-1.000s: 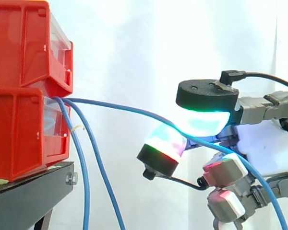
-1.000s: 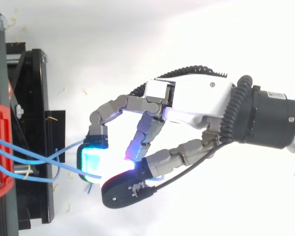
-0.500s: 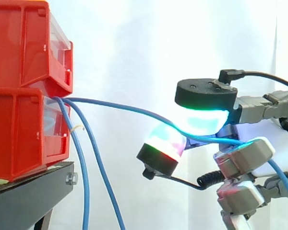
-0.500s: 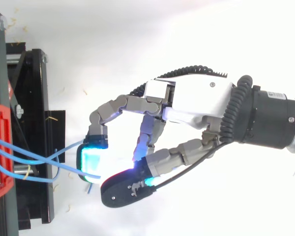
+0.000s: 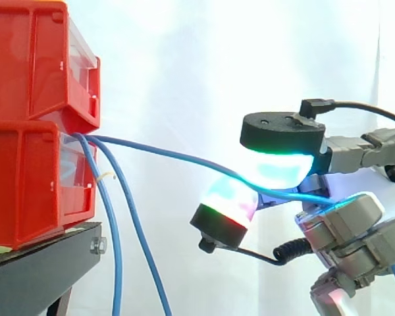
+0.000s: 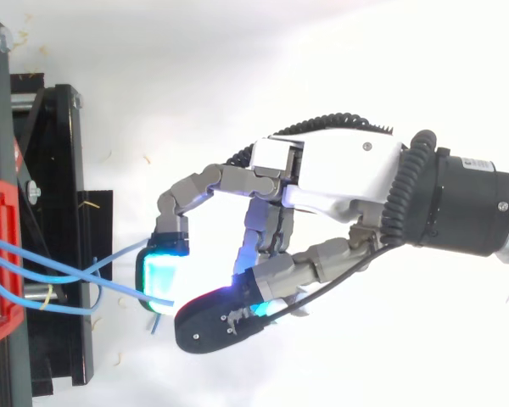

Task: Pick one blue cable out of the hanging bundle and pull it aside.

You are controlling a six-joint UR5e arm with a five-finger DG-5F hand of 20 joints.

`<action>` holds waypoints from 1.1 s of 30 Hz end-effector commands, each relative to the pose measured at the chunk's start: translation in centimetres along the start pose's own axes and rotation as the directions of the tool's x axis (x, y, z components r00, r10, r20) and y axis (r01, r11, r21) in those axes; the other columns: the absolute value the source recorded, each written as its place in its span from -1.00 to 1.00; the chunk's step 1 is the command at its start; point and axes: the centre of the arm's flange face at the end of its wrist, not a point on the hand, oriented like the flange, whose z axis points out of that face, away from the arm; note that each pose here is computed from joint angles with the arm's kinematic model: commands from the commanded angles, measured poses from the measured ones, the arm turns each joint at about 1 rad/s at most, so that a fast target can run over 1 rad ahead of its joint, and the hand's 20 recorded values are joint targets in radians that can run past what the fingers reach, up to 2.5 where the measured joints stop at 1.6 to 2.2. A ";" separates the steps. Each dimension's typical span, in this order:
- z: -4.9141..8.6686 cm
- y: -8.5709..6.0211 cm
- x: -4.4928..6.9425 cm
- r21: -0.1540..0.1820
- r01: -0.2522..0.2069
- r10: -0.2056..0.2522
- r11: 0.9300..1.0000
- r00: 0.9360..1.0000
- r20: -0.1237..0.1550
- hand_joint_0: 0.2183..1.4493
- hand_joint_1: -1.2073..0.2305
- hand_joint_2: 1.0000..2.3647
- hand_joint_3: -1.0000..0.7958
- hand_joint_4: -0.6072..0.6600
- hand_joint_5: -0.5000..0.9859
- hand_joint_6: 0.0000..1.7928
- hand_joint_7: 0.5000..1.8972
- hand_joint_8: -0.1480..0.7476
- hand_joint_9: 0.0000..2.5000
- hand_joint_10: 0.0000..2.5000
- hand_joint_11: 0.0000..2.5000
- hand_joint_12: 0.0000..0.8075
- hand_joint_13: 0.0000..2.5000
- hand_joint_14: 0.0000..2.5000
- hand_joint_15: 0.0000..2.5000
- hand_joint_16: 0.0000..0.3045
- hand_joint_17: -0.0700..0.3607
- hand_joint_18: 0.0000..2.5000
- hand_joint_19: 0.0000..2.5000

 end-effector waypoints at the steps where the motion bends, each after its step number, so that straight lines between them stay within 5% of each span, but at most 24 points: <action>1: -0.1 -0.1 0.1 0.005 0.007 -0.007 1.000 1.000 -0.001 -0.44 -0.20 -0.98 -0.10 -0.04 -0.37 -0.04 0.03 0.04 0.22 -0.97 0.01 0.00 0.40 -0.99 0.06 -0.60 -0.03 -0.12 -0.44; 18: -0.1 -0.1 0.2 0.008 0.082 -0.081 0.997 0.997 -0.004 -0.44 -0.09 -0.98 -0.21 0.06 -0.39 -0.04 0.13 -0.15 0.27 -0.98 0.32 -0.19 0.44 -0.99 0.21 -0.65 -0.12 -0.14 -0.36; 33: -0.3 -0.3 0.3 0.026 0.162 -0.162 0.986 0.987 -0.006 -0.55 0.03 -1.00 -0.44 0.08 -0.40 -0.04 0.13 -0.08 0.28 -0.98 0.36 -0.09 0.47 -1.00 0.22 -0.61 -0.05 -0.09 -0.38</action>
